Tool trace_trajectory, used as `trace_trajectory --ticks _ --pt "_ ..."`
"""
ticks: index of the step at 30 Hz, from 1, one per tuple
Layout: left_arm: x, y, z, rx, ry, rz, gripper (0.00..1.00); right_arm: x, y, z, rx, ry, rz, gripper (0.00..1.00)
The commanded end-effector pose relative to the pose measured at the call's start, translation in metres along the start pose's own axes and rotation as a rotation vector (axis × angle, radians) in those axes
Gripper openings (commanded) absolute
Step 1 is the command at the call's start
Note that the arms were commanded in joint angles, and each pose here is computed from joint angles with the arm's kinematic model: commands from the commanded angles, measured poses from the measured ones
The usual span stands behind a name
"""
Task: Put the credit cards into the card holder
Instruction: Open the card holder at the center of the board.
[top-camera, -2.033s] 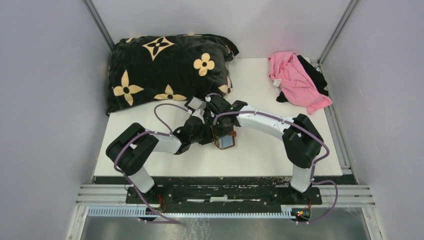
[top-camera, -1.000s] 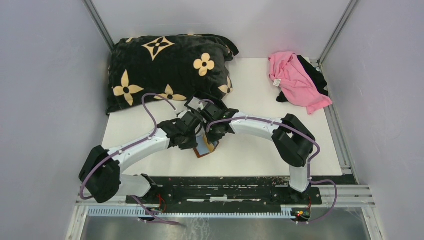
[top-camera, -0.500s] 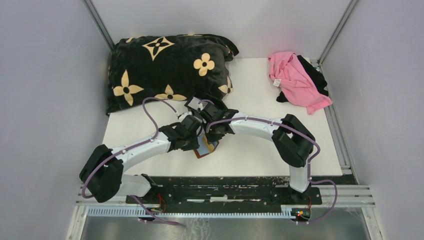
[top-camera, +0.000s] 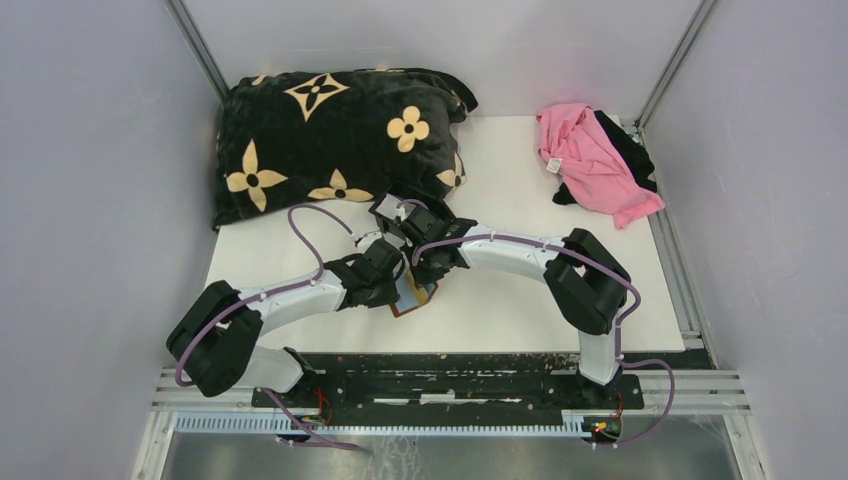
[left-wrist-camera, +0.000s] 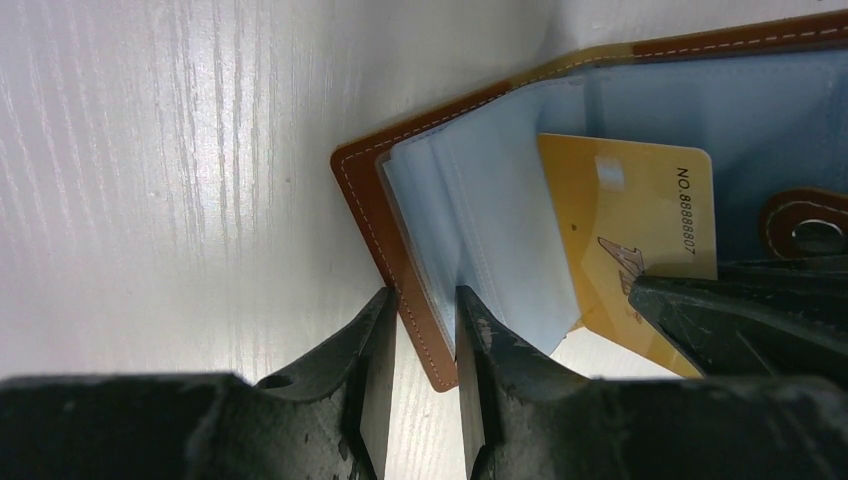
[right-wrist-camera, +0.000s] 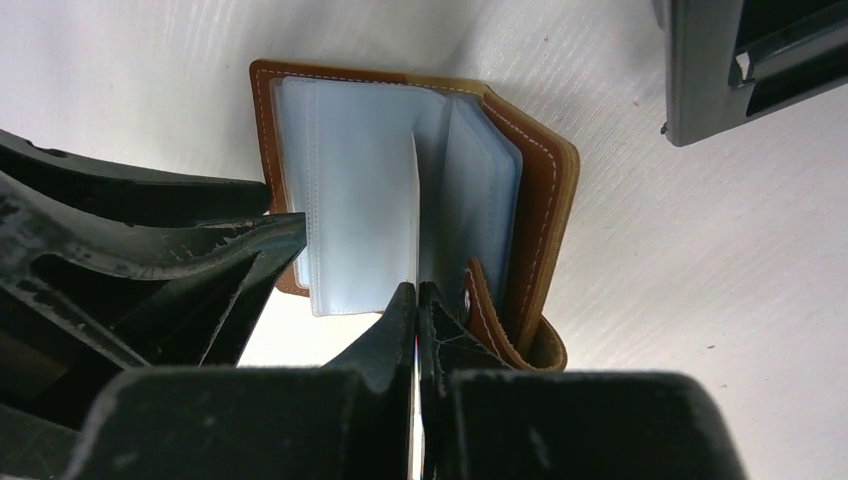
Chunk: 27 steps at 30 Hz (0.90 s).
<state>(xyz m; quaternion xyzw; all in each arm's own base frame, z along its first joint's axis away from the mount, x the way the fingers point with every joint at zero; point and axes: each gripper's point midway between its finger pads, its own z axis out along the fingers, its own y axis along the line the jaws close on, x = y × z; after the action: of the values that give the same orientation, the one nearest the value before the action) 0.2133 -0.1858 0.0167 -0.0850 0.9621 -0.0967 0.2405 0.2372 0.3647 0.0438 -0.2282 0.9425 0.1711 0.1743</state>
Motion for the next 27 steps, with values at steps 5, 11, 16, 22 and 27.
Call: trace_trajectory --ticks 5,11,16,22,27 --pt "-0.023 -0.019 -0.012 0.037 -0.063 -0.054 0.34 0.016 -0.003 -0.006 0.023 0.047 -0.022 0.01" --pt "-0.047 -0.031 -0.040 0.110 -0.150 -0.103 0.33 0.015 -0.003 -0.007 0.025 0.049 -0.028 0.01" --pt "-0.047 -0.034 -0.034 0.099 -0.138 -0.093 0.32 0.014 -0.002 -0.007 0.019 0.051 -0.030 0.01" --pt "-0.038 -0.034 -0.015 0.081 -0.106 -0.072 0.32 0.014 -0.001 -0.007 0.016 0.050 -0.032 0.01" --pt "-0.027 -0.025 0.003 0.046 -0.088 -0.058 0.31 0.014 0.000 -0.006 0.004 0.051 -0.026 0.01"
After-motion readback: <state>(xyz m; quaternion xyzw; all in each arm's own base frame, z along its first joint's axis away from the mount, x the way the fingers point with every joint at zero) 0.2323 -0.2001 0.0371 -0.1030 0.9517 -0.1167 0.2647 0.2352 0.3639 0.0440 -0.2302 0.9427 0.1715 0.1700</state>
